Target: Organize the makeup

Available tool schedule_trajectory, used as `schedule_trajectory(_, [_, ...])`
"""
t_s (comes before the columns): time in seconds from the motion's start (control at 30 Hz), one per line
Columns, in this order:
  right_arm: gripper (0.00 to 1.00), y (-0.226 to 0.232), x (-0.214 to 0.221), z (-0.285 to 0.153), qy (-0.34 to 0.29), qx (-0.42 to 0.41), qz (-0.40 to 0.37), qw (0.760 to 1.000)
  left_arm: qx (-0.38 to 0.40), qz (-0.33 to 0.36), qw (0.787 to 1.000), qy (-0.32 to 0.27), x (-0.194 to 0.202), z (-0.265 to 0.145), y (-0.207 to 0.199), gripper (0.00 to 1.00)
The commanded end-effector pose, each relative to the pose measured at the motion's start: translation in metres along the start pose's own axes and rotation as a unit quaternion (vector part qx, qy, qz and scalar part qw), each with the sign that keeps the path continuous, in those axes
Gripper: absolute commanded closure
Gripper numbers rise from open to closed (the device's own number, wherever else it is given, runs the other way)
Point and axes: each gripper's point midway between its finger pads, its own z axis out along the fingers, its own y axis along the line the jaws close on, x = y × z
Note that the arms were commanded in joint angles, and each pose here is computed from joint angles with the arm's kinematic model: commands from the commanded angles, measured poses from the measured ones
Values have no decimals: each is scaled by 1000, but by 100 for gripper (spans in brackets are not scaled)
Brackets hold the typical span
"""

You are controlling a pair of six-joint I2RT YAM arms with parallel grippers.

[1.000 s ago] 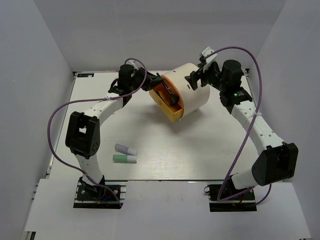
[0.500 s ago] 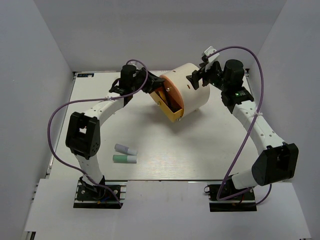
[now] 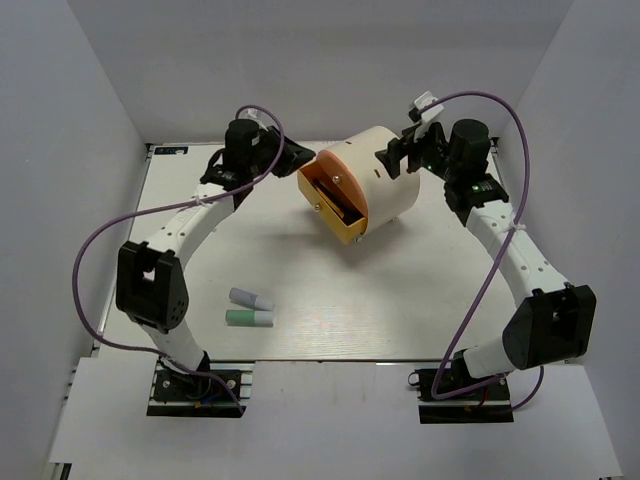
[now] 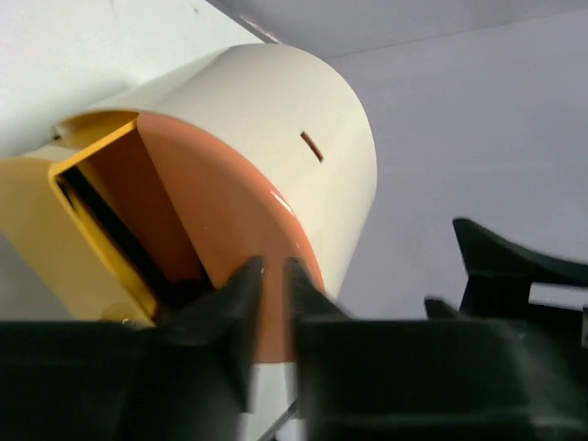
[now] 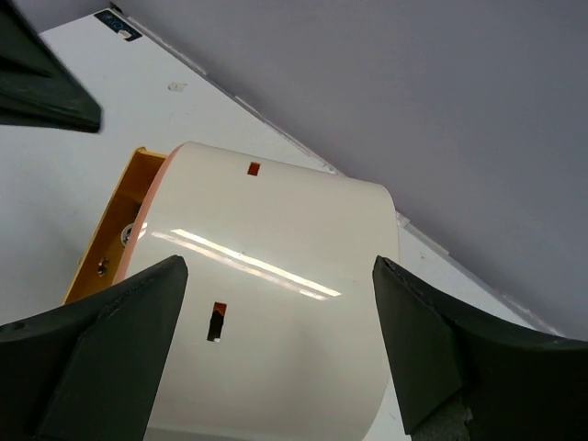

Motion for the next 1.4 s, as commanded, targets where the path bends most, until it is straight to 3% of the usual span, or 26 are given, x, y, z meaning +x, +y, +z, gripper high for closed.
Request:
schedule_trajectory(0.0, [14, -29, -24, 0, -23, 36, 27, 999, 5, 76, 997, -18, -12, -41, -31, 82])
schedule_trajectory(0.07, [23, -37, -17, 10, -8, 31, 59, 998, -2, 110, 994, 7, 0, -49, -22, 89])
schedule_trajectory(0.1, [38, -52, -15, 13, 1, 38, 73, 997, -26, 108, 993, 29, 13, -51, 0, 92])
schedule_trajectory(0.17, [58, -61, -15, 18, 1, 29, 93, 995, -20, 131, 990, 48, 26, -61, 8, 93])
schedule_trajectory(0.2, [60, -65, -9, 23, 17, 24, 108, 994, -34, 128, 989, 63, 39, -64, 29, 91])
schedule_trajectory(0.23, [60, -72, -4, 24, 23, 25, 120, 992, -34, 126, 989, 70, 45, -66, 35, 88])
schedule_trajectory(0.3, [50, -81, 10, 32, 39, 12, 139, 989, -31, 119, 989, 78, 53, -71, 40, 83])
schedule_trajectory(0.37, [34, -88, 6, 32, 42, -4, 154, 987, -37, 109, 989, 90, 63, -72, 54, 72])
schedule_trajectory(0.43, [28, -99, 11, 35, 50, -16, 167, 985, -42, 93, 990, 100, 70, -70, 64, 62])
schedule_trajectory(0.5, [25, -97, 21, 43, 58, -43, 195, 978, -37, 83, 990, 111, 76, -64, 70, 59])
schedule_trajectory(0.77, [27, -82, 45, 45, 73, -115, 232, 963, 0, 58, 990, 131, 84, -35, 79, 48])
schedule_trajectory(1.13, [46, -53, 82, 41, 100, -166, 273, 942, 15, 47, 987, 150, 78, 8, 82, 49])
schedule_trajectory(1.37, [49, -44, 88, 39, 108, -179, 279, 937, 29, 32, 985, 167, 78, 42, 83, 53])
